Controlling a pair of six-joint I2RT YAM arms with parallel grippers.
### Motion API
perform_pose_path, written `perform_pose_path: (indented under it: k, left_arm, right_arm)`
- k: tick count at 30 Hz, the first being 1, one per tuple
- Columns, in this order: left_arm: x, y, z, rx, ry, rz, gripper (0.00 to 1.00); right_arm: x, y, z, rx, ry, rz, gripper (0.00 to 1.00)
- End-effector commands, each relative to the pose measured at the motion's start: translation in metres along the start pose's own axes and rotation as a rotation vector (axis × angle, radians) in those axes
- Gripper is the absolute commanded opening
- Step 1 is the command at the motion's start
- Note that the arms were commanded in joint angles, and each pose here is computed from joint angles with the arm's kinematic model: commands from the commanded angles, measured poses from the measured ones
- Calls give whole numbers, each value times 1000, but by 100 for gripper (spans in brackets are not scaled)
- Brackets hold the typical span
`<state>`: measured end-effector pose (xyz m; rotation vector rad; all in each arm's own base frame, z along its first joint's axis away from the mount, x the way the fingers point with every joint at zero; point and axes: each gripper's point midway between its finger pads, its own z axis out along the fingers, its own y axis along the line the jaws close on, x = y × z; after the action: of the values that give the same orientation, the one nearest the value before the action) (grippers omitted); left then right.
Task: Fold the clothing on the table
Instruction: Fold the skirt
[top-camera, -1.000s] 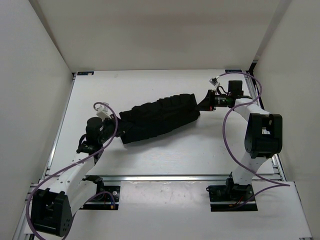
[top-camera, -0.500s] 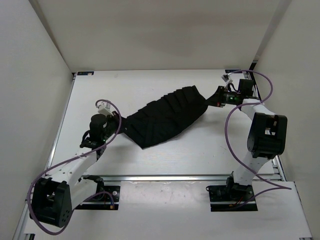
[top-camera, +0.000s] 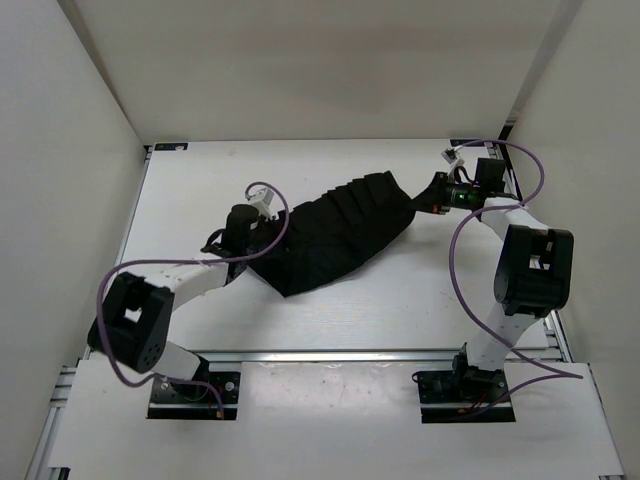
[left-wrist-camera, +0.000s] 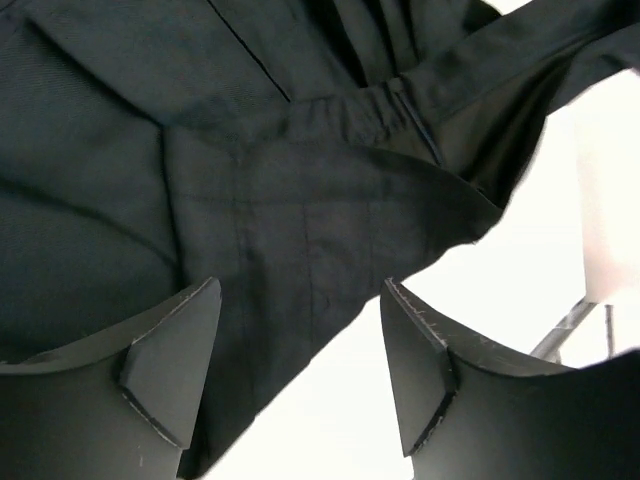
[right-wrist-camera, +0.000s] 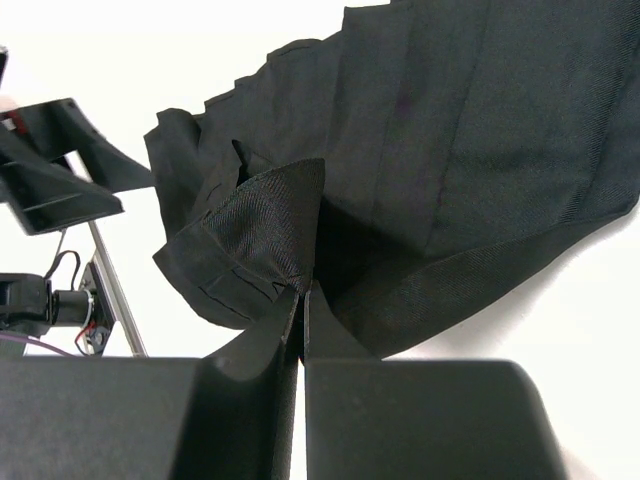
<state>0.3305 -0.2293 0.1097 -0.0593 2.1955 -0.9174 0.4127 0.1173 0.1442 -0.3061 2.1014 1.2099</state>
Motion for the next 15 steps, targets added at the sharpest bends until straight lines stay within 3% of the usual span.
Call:
perform_pose_path:
  k: [1,15]
  left_arm:
    - [-19,-18,16,45,2,70,74]
    - [-9,6,47,-16,121,131,62]
  right_arm:
    - [-19,-2,2,-10,-35,-66,0]
    - [-32,-15,0,-7,-51,-47,0]
